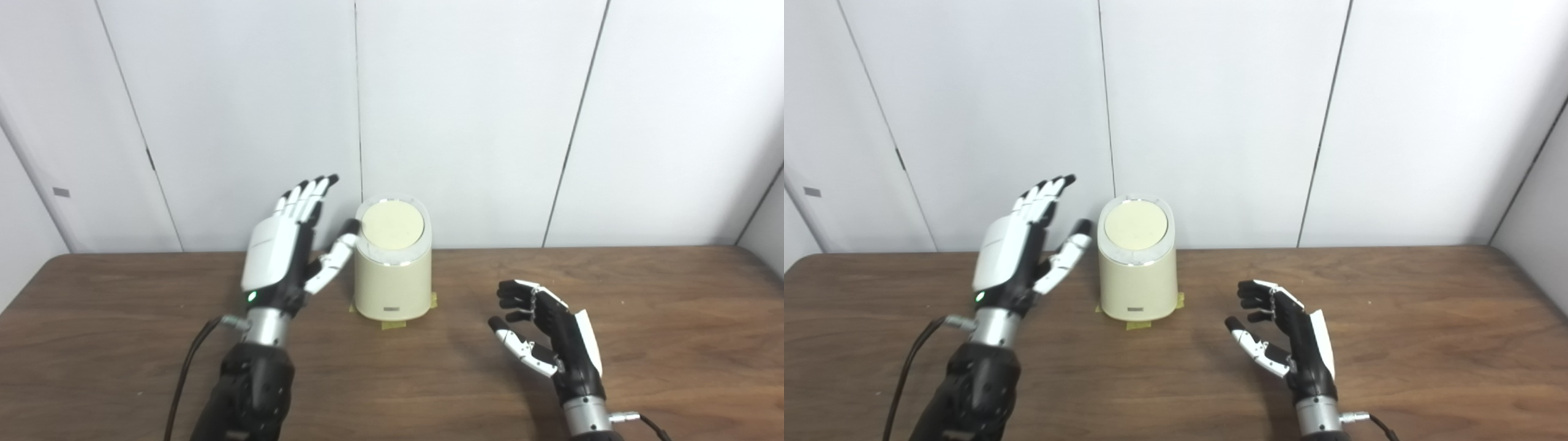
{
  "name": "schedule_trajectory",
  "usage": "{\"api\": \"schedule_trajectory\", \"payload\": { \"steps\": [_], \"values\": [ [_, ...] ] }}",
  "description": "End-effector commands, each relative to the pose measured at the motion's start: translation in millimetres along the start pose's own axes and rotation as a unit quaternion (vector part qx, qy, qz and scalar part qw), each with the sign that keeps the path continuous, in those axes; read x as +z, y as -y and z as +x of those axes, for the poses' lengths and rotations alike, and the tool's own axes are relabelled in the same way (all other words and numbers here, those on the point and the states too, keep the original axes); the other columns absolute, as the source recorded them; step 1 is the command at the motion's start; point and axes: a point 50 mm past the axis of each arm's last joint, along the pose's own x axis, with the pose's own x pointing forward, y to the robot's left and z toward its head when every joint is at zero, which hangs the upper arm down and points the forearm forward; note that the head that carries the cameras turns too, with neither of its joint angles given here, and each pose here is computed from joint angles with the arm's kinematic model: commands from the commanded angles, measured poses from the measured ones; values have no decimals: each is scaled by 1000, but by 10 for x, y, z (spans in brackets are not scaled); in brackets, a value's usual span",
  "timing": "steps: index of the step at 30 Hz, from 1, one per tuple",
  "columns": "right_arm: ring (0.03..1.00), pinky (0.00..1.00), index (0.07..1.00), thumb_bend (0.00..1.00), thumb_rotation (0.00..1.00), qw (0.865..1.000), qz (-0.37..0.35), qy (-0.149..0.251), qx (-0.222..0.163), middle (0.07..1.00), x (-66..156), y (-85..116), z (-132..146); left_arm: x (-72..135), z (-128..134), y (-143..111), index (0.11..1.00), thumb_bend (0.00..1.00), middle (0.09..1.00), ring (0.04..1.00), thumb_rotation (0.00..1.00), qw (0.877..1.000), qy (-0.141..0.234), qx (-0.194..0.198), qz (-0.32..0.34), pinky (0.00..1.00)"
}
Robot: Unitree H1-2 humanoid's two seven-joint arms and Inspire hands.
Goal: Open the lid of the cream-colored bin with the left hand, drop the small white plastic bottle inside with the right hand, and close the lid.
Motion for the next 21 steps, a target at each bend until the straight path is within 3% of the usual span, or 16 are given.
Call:
{"api": "schedule_trajectory", "payload": {
  "steps": [1,5,10,17,21],
  "values": [
    [665,585,669,230,201,1000,1,26,-9,674,63,-2,22,85,26,-94,828,233,843,861,889,997,37,41,-59,821],
    [667,589,681,219,274,999,2,30,-19,684,82,13,22,-9,-229,-161,788,184,796,792,806,991,21,58,-117,712],
    [674,590,691,222,251,999,21,20,-25,690,102,26,-1,-120,-559,-193,765,188,771,757,769,988,-10,71,-138,672],
    [689,614,695,214,251,999,36,21,-14,696,143,32,-18,-243,-852,-110,744,201,744,702,378,986,-36,66,-146,586],
    [688,606,695,219,220,999,42,24,-17,694,141,60,-23,-276,-960,-76,742,210,755,723,410,983,-58,75,-156,620]
  ]
}}
